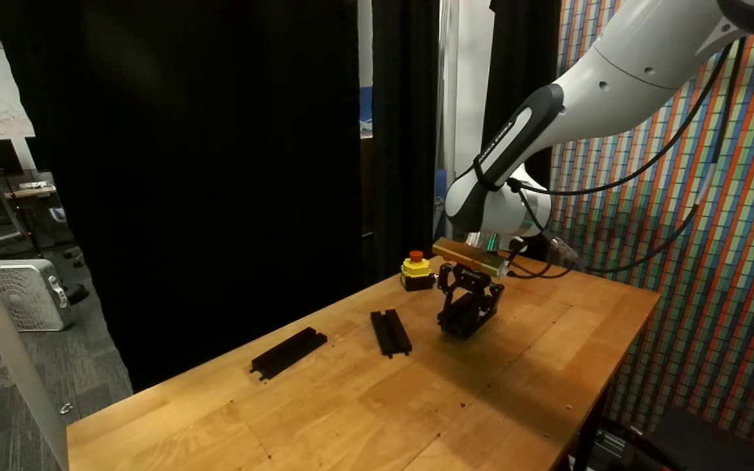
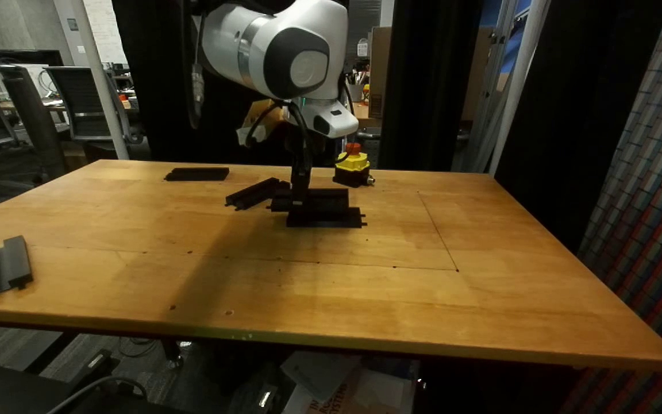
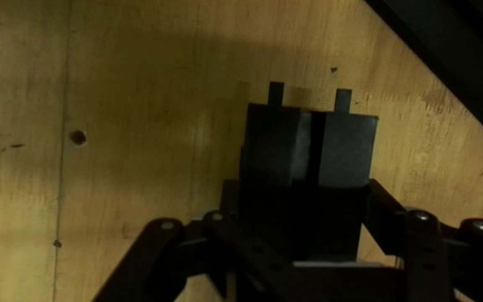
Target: Stack the black pieces together
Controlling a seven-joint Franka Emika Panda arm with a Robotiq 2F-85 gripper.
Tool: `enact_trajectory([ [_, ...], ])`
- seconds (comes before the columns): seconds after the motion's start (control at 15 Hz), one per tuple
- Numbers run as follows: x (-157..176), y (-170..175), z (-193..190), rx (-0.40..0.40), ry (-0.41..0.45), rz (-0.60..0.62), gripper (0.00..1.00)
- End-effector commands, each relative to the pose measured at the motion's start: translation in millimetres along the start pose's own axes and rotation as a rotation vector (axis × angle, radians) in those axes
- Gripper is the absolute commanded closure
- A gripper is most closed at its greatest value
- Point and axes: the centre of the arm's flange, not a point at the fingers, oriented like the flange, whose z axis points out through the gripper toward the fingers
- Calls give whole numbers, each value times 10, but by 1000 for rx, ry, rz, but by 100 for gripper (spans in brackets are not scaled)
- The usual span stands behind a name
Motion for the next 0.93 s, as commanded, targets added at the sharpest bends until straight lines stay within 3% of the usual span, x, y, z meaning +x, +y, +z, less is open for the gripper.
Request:
enact_trajectory([
  [0.0,196,-83,-27,-11,-7,3,52],
  [0.87,392,-205,88,-64,-55,6,52],
])
